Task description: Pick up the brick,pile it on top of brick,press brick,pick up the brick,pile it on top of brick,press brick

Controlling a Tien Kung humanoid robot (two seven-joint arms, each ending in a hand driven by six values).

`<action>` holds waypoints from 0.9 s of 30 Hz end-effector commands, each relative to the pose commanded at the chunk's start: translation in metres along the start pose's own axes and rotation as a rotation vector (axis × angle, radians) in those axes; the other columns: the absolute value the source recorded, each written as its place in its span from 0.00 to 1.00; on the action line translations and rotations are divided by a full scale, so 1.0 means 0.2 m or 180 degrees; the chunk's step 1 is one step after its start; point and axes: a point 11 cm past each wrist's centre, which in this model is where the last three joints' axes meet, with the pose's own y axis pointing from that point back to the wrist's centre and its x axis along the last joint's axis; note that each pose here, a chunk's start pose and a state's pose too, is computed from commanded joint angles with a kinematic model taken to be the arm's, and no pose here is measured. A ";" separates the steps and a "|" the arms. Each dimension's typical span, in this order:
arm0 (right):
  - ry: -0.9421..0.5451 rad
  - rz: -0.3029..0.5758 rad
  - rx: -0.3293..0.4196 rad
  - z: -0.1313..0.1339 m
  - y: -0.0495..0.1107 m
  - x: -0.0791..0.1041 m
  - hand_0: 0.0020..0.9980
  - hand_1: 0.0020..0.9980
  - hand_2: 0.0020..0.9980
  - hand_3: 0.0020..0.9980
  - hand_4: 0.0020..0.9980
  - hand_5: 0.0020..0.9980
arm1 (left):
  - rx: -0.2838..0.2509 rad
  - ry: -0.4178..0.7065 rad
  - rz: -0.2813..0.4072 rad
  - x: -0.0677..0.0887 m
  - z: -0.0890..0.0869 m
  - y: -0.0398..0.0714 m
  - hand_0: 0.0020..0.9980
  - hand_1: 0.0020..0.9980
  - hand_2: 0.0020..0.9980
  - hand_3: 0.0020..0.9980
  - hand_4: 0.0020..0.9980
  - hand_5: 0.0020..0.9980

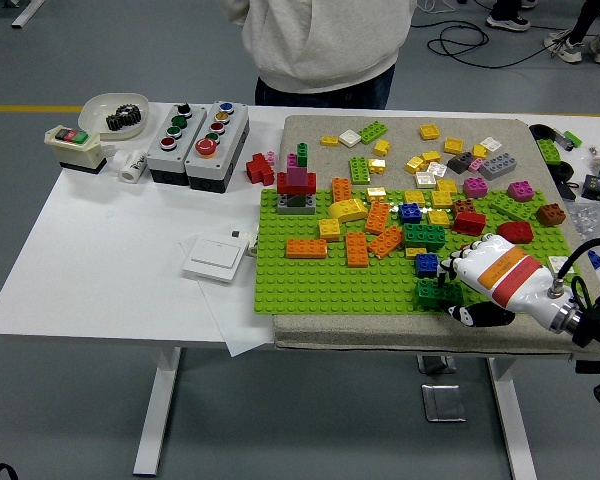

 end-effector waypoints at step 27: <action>-0.0003 -0.0122 0.0062 -0.01 0.00 -0.03 0.35 0.47 0.64 0.60 0.76 0.37 | -0.0006 0.0014 0.0000 0.00 0.00 0.00 0.69 0.71 0.74 0.59 0.67 0.67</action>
